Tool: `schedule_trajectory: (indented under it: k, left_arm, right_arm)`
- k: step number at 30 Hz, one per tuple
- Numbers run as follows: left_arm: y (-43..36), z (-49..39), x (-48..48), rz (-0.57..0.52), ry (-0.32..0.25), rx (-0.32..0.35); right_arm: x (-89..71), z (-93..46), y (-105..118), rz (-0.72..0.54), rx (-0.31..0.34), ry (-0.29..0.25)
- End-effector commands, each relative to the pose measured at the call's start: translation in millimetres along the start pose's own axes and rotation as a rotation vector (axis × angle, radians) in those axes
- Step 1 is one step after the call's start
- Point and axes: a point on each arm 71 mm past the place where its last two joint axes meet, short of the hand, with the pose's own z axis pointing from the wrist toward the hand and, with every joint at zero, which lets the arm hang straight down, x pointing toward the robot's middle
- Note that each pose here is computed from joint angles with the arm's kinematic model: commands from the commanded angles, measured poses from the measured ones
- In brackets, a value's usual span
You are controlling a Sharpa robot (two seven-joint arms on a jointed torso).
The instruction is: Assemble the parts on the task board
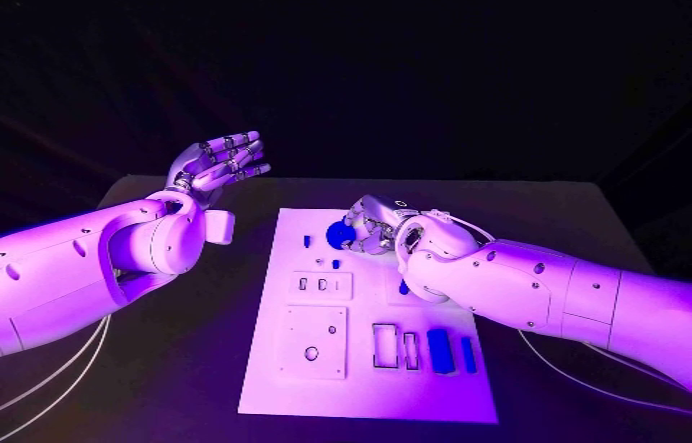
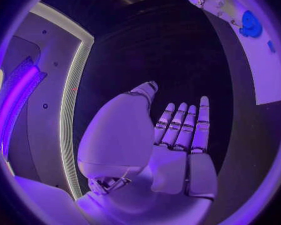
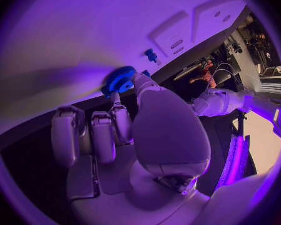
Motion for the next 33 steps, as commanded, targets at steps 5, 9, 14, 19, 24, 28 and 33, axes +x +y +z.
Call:
schedule_trajectory:
  k: [5,9,14,19,24,28,33]
  left_arm:
    - [-1.8,0.5,1.5,-0.01,0.017,0.009]
    - [-1.8,0.4,1.0,-0.01,0.016,0.01]
    - [-1.9,0.3,0.8,-0.01,0.016,0.01]
    - [-1.9,0.2,0.3,-0.01,0.015,0.009]
    - [-2.1,-0.2,-1.6,-0.008,0.011,0.009]
    - [-1.9,-0.1,-2.5,-0.007,0.009,0.009]
    - [-1.6,-0.2,-2.8,-0.007,0.009,0.008]
  right_arm:
    - [7.7,-5.0,-9,-0.022,0.037,0.059]
    - [7.1,-6.6,-11,-0.022,0.039,0.053]
    - [5.3,-8.5,-13,-0.017,0.037,0.034]
    - [-0.2,-13.3,-15,0.002,0.022,-0.023]
    - [-11.4,-24.0,-22,0.049,0.004,-0.09]
    - [-23.3,-35.3,-30,0.094,0.005,-0.109]
    - [-43.4,-51.7,-47,0.149,0.033,-0.099]
